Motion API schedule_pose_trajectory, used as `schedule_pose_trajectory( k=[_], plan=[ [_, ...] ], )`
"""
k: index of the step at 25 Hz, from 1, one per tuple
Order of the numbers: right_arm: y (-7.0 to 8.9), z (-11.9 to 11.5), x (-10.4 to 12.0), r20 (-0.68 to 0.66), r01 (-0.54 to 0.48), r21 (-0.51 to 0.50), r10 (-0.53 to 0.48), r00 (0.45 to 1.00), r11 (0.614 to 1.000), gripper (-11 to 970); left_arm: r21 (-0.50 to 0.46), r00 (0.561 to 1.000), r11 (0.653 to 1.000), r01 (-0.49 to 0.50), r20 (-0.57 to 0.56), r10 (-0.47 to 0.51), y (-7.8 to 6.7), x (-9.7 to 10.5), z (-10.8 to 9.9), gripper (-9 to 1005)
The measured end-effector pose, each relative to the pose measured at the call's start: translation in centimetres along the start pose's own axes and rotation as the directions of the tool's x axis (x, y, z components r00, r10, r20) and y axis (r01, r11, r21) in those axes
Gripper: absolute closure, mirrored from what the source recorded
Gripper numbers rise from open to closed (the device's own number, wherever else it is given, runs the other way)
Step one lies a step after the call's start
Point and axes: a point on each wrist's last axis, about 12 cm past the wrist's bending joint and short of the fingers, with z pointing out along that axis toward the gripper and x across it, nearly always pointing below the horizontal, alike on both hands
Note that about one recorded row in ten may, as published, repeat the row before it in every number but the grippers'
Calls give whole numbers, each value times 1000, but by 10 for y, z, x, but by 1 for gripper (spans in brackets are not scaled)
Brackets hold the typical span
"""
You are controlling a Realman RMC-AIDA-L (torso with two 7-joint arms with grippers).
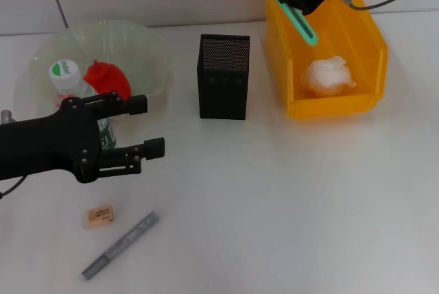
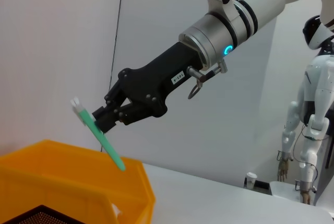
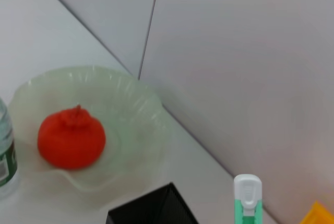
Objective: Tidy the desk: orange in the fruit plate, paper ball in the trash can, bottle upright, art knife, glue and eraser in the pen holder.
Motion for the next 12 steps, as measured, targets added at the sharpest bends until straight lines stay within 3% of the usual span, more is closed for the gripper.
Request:
schedule_pose_trajectory(
  k=[12],
  plan=[
    [-2, 9, -6, 67, -1, -36, 3, 998, 999, 857, 6, 1000, 1000, -7, 2, 7, 2, -3, 3, 197]
  ],
)
